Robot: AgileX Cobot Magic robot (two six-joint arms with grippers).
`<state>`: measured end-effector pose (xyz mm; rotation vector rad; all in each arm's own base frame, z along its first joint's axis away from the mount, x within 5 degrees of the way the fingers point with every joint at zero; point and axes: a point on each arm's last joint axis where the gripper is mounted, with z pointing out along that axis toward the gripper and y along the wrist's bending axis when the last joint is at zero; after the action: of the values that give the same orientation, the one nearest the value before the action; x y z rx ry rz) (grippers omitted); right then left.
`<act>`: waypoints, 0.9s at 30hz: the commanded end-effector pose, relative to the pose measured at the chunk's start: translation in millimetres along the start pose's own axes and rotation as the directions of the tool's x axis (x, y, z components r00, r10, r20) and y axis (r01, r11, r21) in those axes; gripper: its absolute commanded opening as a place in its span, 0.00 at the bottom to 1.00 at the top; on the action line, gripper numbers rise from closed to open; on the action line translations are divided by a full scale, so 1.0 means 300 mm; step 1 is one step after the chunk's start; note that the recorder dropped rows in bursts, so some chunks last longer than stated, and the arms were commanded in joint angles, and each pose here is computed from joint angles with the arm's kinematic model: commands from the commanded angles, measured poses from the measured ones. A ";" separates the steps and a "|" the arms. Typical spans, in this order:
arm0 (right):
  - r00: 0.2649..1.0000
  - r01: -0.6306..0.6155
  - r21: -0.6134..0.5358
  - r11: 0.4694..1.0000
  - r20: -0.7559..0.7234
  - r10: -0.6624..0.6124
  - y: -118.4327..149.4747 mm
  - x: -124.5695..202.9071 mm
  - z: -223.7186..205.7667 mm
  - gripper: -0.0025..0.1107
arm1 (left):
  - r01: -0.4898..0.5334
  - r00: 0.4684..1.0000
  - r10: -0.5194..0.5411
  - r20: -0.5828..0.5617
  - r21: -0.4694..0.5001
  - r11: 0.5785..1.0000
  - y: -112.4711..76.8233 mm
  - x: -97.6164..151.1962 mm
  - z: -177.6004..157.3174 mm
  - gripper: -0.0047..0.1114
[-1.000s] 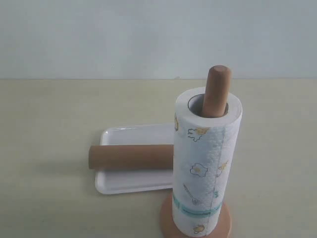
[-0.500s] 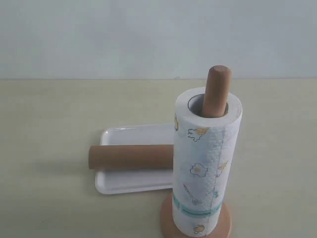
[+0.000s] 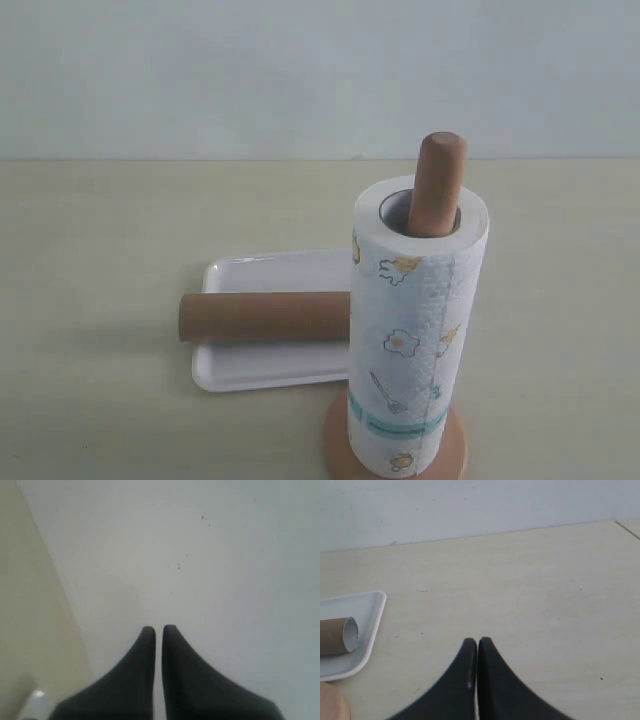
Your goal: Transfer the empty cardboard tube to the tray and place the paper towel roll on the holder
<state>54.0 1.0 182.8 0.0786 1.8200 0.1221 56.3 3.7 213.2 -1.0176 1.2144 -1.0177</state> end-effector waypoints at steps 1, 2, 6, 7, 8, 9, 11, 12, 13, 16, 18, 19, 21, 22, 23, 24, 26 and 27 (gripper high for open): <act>1.000 0.003 0.003 1.000 0.008 -0.003 -0.001 -0.002 -0.001 0.02 | 0.479 0.878 -0.477 -0.046 0.065 0.875 -0.021 0.004 -0.002 0.08; 1.000 0.003 0.003 1.000 0.008 -0.003 -0.001 -0.002 -0.001 0.02 | 0.520 0.854 -0.513 -0.085 0.129 0.845 -0.043 0.002 -0.004 0.08; 1.000 0.003 0.003 1.000 0.008 -0.003 -0.001 -0.002 -0.001 0.02 | 0.444 0.896 -0.432 -0.105 0.167 0.881 -0.056 0.007 -0.007 0.08; 1.000 0.003 0.003 1.000 0.008 -0.003 -0.001 -0.002 -0.001 0.02 | 0.380 0.924 -0.367 -0.104 0.168 0.910 -0.056 0.011 -0.007 0.08; 1.000 0.003 0.003 1.000 0.008 -0.003 -0.001 -0.002 -0.001 0.02 | 0.323 0.945 -0.310 -0.099 0.171 0.931 -0.055 0.013 -0.007 0.08; 1.000 0.003 0.003 1.000 0.008 -0.003 -0.001 -0.002 -0.001 0.02 | 0.200 0.979 -0.189 -0.077 0.182 0.963 -0.055 0.013 -0.007 0.08; 1.000 0.003 0.003 1.000 0.008 -0.003 -0.001 -0.002 -0.001 0.02 | -0.152 0.988 0.154 0.003 0.193 0.969 -0.054 0.009 -0.006 0.08; 1.000 0.003 0.003 1.000 0.008 -0.003 -0.001 -0.002 -0.001 0.02 | -0.352 0.936 0.349 0.048 0.186 0.917 -0.055 0.008 -0.006 0.08; 1.000 0.003 0.003 1.000 0.008 -0.003 -0.001 -0.002 -0.001 0.02 | -0.594 0.805 0.585 0.104 0.162 0.788 -0.055 0.005 -0.006 0.08; 1.000 0.003 0.003 1.000 0.008 -0.003 -0.001 -0.002 -0.001 0.02 | -0.814 0.581 0.806 0.112 0.074 0.576 -0.037 0.000 -0.004 0.08; 1.000 0.003 0.003 1.000 0.008 -0.003 -0.001 -0.002 -0.001 0.02 | -0.875 0.484 0.874 0.039 0.023 0.484 -0.010 0.001 -0.001 0.08; 1.000 0.003 0.003 1.000 0.008 -0.003 -0.001 -0.002 -0.001 0.02 | -0.899 0.438 0.899 -0.003 0.007 0.438 0.003 0.003 -0.001 0.08; 1.000 0.003 0.003 1.000 0.008 -0.003 -0.001 -0.002 -0.001 0.02 | -0.935 0.353 0.930 -0.105 -0.015 0.354 0.035 0.008 -0.003 0.08; 1.000 0.003 0.003 1.000 0.008 -0.003 -0.001 -0.002 -0.001 0.02 | -0.942 0.334 0.932 -0.143 -0.020 0.334 0.046 0.010 -0.004 0.08; 1.000 0.003 0.003 1.000 0.008 -0.003 -0.001 -0.002 -0.001 0.02 | -0.948 0.318 0.931 -0.178 -0.024 0.319 0.057 0.012 -0.006 0.08; 1.000 0.003 0.003 1.000 0.008 -0.003 -0.001 -0.002 -0.001 0.02 | -0.950 0.310 0.926 -0.213 -0.029 0.312 0.068 0.013 -0.008 0.08; 1.000 0.003 0.003 1.000 0.008 -0.003 -0.001 -0.002 -0.001 0.02 | -0.950 0.310 0.925 -0.219 -0.030 0.311 0.069 0.013 -0.008 0.08; 1.000 0.003 0.003 1.000 0.008 -0.003 -0.001 -0.002 -0.001 0.02 | -0.950 0.310 0.925 -0.221 -0.030 0.311 0.070 0.014 -0.009 0.08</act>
<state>54.0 1.0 182.8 0.0786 1.8200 0.1221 55.8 4.6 195.4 -0.1400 1.6849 -0.0208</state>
